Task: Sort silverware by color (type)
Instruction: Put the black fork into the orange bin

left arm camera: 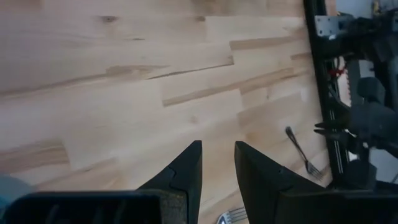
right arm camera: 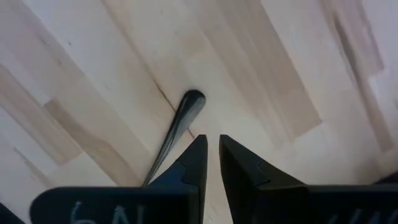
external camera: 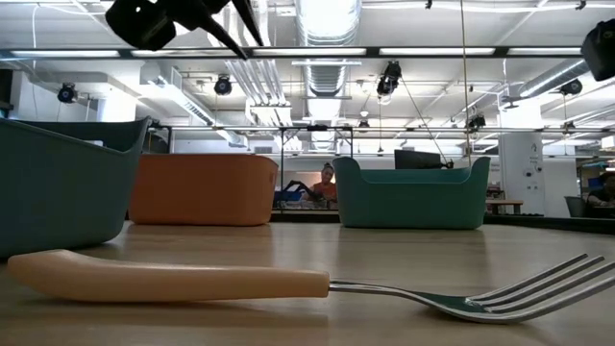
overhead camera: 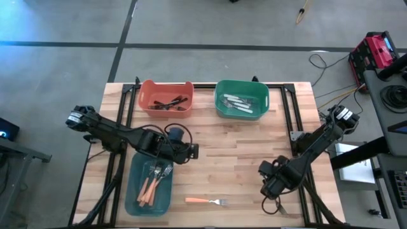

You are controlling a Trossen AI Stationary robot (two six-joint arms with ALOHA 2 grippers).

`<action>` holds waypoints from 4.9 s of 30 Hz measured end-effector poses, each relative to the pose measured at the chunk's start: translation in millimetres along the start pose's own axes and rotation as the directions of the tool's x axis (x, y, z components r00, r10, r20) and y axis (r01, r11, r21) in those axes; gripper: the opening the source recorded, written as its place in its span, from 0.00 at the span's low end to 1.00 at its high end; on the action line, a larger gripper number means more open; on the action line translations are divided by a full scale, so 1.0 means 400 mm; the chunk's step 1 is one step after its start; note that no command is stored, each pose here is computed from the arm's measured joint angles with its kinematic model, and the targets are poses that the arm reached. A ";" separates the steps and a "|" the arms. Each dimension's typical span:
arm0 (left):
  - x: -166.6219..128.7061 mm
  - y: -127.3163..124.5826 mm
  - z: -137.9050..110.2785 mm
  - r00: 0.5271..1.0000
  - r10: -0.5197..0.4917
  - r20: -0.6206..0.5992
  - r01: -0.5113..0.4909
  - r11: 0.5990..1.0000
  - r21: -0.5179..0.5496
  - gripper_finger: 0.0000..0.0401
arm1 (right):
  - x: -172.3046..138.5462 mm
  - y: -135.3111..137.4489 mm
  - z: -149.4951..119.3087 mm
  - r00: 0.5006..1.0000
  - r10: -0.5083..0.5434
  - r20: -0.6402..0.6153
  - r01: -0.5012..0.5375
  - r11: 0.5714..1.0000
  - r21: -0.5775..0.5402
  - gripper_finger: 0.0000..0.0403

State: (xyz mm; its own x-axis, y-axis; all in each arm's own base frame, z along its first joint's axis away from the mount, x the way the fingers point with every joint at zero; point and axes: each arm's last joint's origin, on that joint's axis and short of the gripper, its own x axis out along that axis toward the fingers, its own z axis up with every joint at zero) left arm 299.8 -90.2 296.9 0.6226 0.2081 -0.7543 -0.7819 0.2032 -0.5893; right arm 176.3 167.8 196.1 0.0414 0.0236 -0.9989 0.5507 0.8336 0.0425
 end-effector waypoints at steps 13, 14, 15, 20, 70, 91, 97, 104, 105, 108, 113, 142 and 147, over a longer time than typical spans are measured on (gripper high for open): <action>-0.003 0.025 0.002 0.996 0.095 0.000 -0.093 0.984 -0.154 0.19 | -0.003 -0.006 0.038 0.997 -0.017 0.079 0.026 0.994 -0.103 0.08; -0.003 0.026 0.002 0.995 0.101 0.000 -0.099 0.981 -0.164 0.19 | -0.003 -0.007 0.042 0.996 -0.017 0.084 0.027 0.994 -0.110 0.08; -0.003 0.028 0.003 0.994 0.106 0.001 -0.105 0.979 -0.174 0.19 | -0.003 -0.008 0.045 0.996 -0.019 0.088 0.030 0.992 -0.121 0.08; -0.003 0.027 0.002 0.995 0.102 0.000 -0.101 0.976 -0.192 0.19 | -0.003 -0.011 0.050 0.998 -0.018 0.063 0.026 0.991 -0.129 0.08; -0.022 -0.048 -0.034 0.978 -0.210 -0.010 0.182 0.819 0.544 0.19 | 0.076 -0.011 0.003 0.939 0.241 -0.245 -0.202 0.964 0.173 0.57; -0.022 -0.049 -0.032 0.977 -0.212 0.014 0.170 0.821 0.545 0.19 | 0.162 0.018 -0.019 0.951 0.125 -0.281 -0.093 0.988 0.125 0.54; -0.022 -0.049 -0.032 0.977 -0.212 0.016 0.169 0.821 0.545 0.19 | 0.160 0.015 -0.020 0.954 0.120 -0.274 -0.087 0.988 0.128 0.42; -0.022 -0.049 -0.032 0.977 -0.212 0.016 0.169 0.822 0.544 0.19 | 0.165 0.015 -0.019 0.959 0.111 -0.262 -0.078 0.988 0.132 0.26; -0.022 -0.049 -0.032 0.977 -0.212 0.016 0.169 0.822 0.544 0.19 | 0.165 0.015 -0.019 0.959 0.110 -0.261 -0.078 0.988 0.132 0.24; -0.022 -0.049 -0.032 0.977 -0.215 0.016 0.172 0.822 0.543 0.19 | 0.169 0.015 -0.019 0.960 0.105 -0.260 -0.073 0.989 0.132 0.16; -0.024 -0.056 -0.032 0.970 -0.241 0.016 0.193 0.812 0.551 0.19 | 0.167 0.016 -0.018 0.960 0.113 -0.255 -0.087 0.990 0.110 0.04; 0.022 -0.028 -0.072 0.436 -0.895 -0.097 0.678 0.255 0.690 0.19 | -0.125 0.005 0.058 0.465 0.368 0.805 -0.531 0.844 -0.079 0.02; 0.024 -0.016 -0.067 0.411 -0.911 -0.041 0.678 0.275 0.682 0.19 | -0.178 0.012 0.093 0.303 0.371 0.878 -0.536 0.828 -0.165 0.02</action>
State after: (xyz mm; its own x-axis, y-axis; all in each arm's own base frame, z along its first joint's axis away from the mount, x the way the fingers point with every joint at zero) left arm 309.8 -115.2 285.6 0.9667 -0.1385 0.2151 0.2276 0.8495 -0.4760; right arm 207.0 149.4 268.3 0.9486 -0.1684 -0.2678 0.2964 0.7688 0.5666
